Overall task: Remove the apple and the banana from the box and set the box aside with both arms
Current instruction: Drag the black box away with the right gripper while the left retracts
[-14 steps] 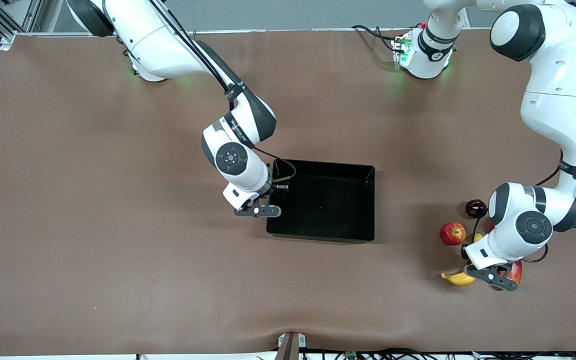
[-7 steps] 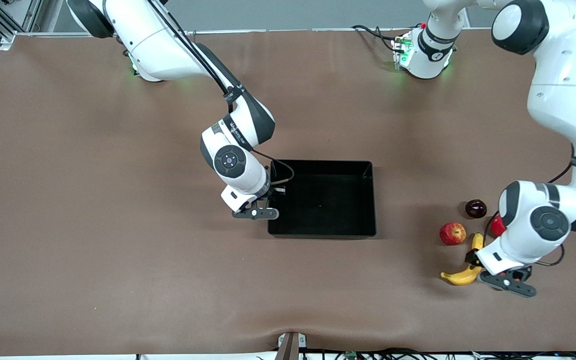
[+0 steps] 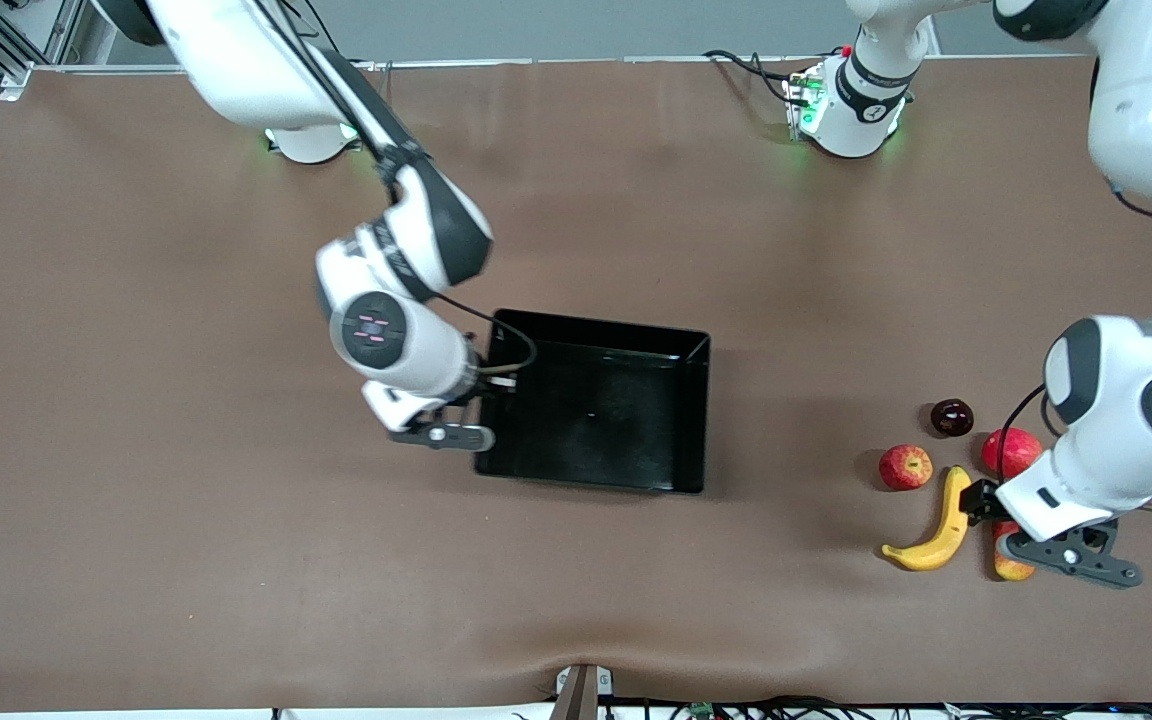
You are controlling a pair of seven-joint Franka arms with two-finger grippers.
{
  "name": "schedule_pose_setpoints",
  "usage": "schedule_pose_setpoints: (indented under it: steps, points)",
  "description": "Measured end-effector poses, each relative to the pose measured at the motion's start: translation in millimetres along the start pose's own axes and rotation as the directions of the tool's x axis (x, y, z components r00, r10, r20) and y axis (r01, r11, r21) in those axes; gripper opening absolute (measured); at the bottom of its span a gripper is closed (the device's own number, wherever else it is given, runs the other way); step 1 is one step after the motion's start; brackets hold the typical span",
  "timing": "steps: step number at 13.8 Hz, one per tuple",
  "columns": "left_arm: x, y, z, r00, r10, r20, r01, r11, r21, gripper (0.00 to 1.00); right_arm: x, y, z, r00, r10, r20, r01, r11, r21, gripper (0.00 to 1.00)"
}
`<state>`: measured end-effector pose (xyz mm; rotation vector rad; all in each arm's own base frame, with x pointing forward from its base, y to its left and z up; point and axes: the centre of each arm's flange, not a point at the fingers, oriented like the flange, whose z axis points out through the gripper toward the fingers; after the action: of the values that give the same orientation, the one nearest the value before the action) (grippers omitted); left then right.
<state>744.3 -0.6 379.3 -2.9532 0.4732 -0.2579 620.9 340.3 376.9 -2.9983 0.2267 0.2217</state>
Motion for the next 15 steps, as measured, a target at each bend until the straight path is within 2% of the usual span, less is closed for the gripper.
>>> schedule_pose_setpoints:
  steps: [4,8,12,15]
  points:
    - [-18,20,-66,0.998,-0.053,0.033,0.053,0.999,0.007,1.0,18,82,-80,0.999,0.031,0.014,-0.031,1.0,-0.002,0.06]
    - [-41,31,-130,0.991,-0.109,0.076,0.111,0.994,-0.022,1.0,45,227,-117,0.999,-0.019,0.041,0.018,1.0,0.012,0.06]
    - [-56,40,-170,0.985,-0.134,0.106,0.141,0.988,-0.061,1.0,53,418,-103,0.996,-0.07,0.063,0.066,0.996,0.064,0.06]
    - [-64,46,-201,0.984,-0.15,0.09,0.158,0.983,-0.088,1.0,47,504,-64,0.998,-0.058,0.009,0.057,0.995,0.076,0.06]
